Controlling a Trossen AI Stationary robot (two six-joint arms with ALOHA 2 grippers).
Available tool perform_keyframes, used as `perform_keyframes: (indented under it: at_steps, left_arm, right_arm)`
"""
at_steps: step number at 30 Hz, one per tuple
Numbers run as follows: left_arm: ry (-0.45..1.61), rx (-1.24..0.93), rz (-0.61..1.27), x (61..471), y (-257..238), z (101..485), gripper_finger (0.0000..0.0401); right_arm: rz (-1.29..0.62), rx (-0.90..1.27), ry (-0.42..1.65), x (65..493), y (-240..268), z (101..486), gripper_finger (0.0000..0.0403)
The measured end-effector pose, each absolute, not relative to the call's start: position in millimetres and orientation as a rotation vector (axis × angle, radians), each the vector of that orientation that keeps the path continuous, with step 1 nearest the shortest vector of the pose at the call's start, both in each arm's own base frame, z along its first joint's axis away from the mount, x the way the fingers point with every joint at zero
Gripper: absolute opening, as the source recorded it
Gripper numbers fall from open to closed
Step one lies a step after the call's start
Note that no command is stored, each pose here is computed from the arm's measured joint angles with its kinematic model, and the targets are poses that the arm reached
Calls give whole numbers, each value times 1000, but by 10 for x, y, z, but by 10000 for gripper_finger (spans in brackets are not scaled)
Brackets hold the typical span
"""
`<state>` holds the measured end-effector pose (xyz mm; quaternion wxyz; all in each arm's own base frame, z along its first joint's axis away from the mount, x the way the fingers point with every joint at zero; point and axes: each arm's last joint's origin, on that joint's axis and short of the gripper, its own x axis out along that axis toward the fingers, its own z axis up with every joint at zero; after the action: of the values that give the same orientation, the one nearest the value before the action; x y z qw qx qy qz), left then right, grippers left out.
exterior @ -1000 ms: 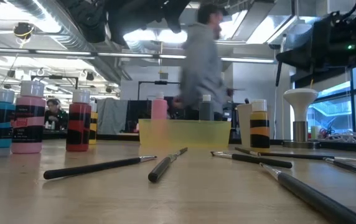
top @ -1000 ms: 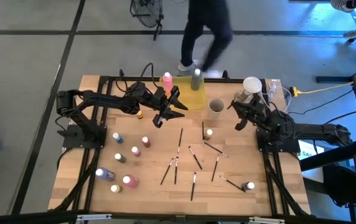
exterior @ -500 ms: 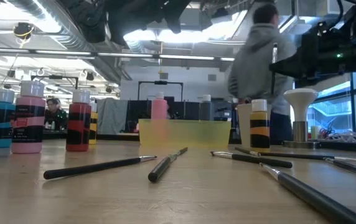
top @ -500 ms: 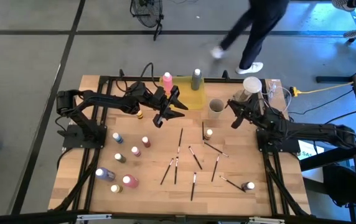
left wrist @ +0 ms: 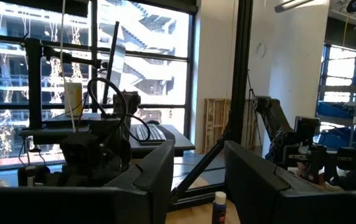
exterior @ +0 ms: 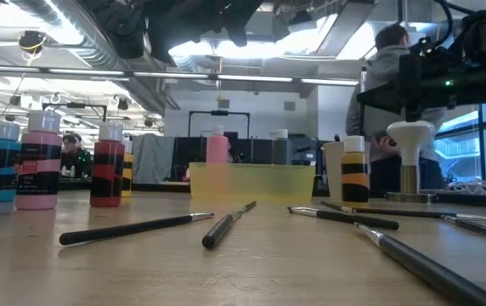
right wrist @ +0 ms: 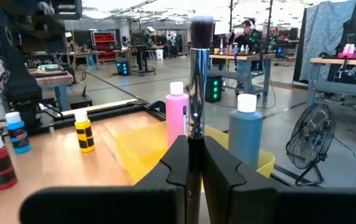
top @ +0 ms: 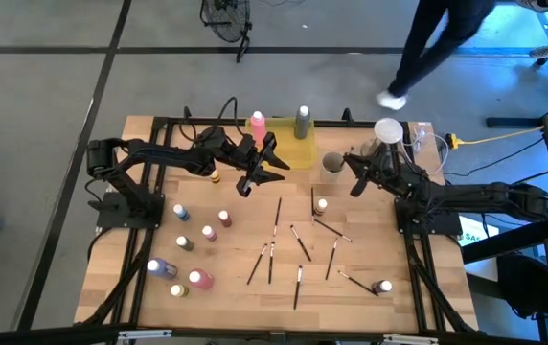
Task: Pick & Place Paint Supplies
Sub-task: Put the silver paint brush into the white cup
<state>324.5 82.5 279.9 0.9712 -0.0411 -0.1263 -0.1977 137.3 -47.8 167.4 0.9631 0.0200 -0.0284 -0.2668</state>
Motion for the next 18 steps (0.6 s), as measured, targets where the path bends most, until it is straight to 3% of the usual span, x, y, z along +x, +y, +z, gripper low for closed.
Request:
perform_keyframes:
  at_steps: [18]
  left_arm:
    - [-234,-95,-397,3252,827,2779,137]
  right_arm:
    - [-570,38,25,1574,-601,1585,22]
